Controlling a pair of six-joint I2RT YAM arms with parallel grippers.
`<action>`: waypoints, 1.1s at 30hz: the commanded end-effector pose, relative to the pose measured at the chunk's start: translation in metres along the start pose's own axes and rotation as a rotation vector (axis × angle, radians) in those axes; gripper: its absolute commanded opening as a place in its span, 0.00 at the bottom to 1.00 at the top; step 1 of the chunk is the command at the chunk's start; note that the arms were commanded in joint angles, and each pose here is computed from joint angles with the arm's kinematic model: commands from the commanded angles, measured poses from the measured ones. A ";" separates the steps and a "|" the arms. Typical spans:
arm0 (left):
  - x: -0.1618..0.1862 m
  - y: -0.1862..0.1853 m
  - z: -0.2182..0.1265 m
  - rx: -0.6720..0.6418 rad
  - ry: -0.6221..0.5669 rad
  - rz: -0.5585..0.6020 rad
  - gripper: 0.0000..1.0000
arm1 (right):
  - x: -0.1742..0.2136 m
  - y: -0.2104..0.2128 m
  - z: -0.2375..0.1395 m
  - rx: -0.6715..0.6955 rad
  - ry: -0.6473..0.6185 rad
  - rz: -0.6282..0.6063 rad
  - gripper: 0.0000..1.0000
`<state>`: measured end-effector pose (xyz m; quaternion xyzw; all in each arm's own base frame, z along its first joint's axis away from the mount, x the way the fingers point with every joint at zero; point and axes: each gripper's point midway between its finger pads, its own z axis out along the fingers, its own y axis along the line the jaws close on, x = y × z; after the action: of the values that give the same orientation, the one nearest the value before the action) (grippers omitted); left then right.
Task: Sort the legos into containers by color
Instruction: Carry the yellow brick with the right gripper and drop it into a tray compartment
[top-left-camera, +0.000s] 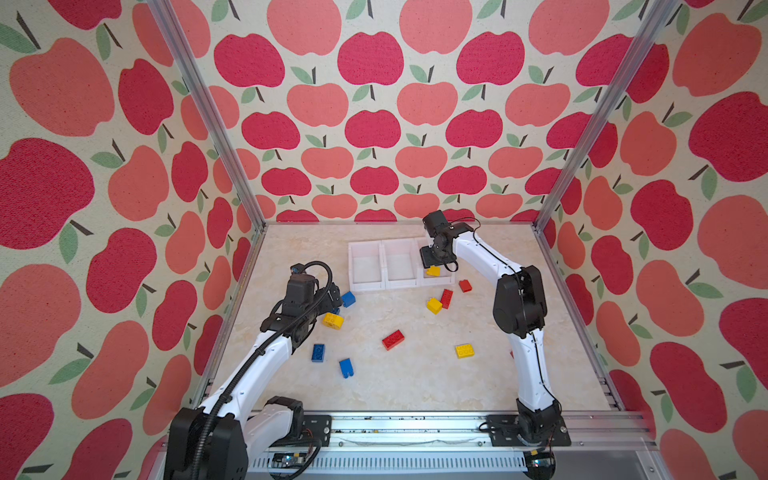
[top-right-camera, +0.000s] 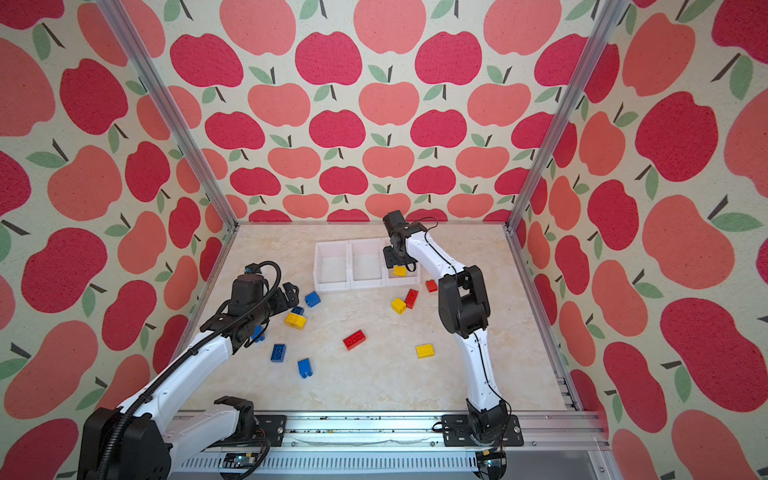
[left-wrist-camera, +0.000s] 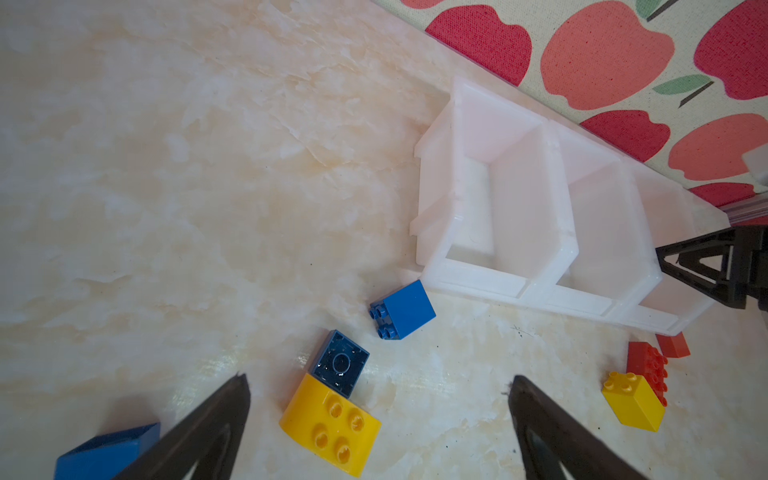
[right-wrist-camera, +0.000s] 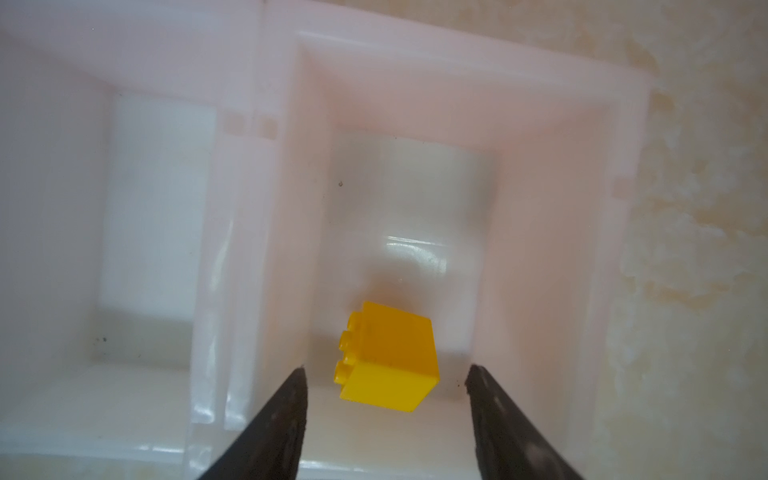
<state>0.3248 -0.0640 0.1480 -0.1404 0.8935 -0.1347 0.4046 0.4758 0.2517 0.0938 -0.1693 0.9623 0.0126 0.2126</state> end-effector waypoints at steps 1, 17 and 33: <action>0.008 0.010 -0.001 -0.048 0.021 -0.009 0.99 | -0.003 0.000 -0.011 -0.023 0.002 0.012 0.66; 0.024 0.039 -0.017 -0.231 0.115 -0.064 0.99 | 0.023 0.004 -0.049 -0.087 -0.013 0.053 0.70; 0.035 0.106 -0.026 -0.437 0.221 -0.157 0.99 | 0.086 0.014 -0.100 -0.201 0.005 0.093 0.85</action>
<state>0.2798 0.0175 0.1161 -0.2808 0.9159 -0.0097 0.2865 0.3694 0.2247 0.1411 -0.1497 0.9646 0.0990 0.1934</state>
